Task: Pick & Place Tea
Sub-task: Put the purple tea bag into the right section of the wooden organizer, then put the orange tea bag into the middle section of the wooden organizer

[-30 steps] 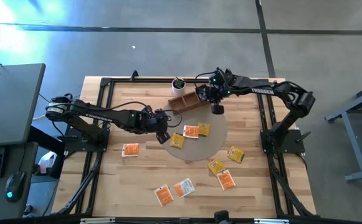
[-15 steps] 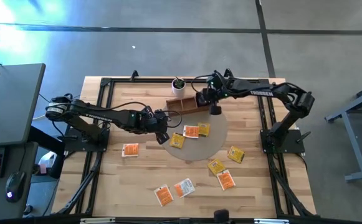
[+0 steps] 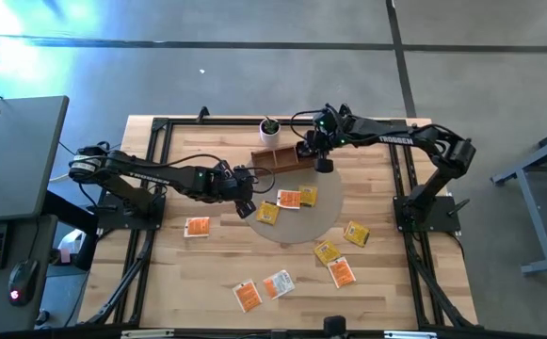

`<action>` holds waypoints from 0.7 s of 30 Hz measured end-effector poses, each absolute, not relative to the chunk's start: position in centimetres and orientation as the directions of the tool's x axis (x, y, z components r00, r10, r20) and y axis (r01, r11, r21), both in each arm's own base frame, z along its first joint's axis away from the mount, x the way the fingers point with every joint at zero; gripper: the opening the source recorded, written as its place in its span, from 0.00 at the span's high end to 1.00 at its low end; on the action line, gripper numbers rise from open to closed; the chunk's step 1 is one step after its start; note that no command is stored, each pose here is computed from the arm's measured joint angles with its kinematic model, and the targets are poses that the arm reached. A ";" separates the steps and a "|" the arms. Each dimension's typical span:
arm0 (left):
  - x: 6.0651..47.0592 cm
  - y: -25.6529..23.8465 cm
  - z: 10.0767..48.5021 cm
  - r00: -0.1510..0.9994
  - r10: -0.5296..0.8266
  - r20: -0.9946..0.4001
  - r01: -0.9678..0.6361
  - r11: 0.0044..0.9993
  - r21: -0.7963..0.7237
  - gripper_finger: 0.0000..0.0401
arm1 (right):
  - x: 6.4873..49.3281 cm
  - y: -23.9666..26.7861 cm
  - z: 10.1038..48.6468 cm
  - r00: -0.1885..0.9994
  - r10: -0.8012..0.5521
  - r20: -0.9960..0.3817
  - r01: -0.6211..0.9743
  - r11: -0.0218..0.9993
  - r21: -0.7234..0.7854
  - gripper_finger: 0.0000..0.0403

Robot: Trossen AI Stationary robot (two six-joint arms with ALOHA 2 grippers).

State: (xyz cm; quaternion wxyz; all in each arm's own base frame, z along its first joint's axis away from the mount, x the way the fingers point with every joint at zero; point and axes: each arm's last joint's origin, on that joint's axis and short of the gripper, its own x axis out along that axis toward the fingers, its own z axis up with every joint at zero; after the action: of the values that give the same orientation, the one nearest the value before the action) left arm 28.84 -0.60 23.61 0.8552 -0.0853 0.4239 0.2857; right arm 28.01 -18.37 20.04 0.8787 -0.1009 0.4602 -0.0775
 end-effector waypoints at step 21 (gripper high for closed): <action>28.8 -0.6 23.6 0.477 0.417 -0.774 -0.562 0.822 0.096 1.00 | 28.3 -15.9 23.7 0.597 -0.302 -0.743 0.098 0.947 -0.307 0.69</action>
State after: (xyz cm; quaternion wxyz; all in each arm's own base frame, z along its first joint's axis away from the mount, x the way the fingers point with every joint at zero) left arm 28.84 -0.60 23.60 0.8552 -0.0854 0.4237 0.2860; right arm 28.34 -15.91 23.72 0.8859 -0.1177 0.4343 -0.1130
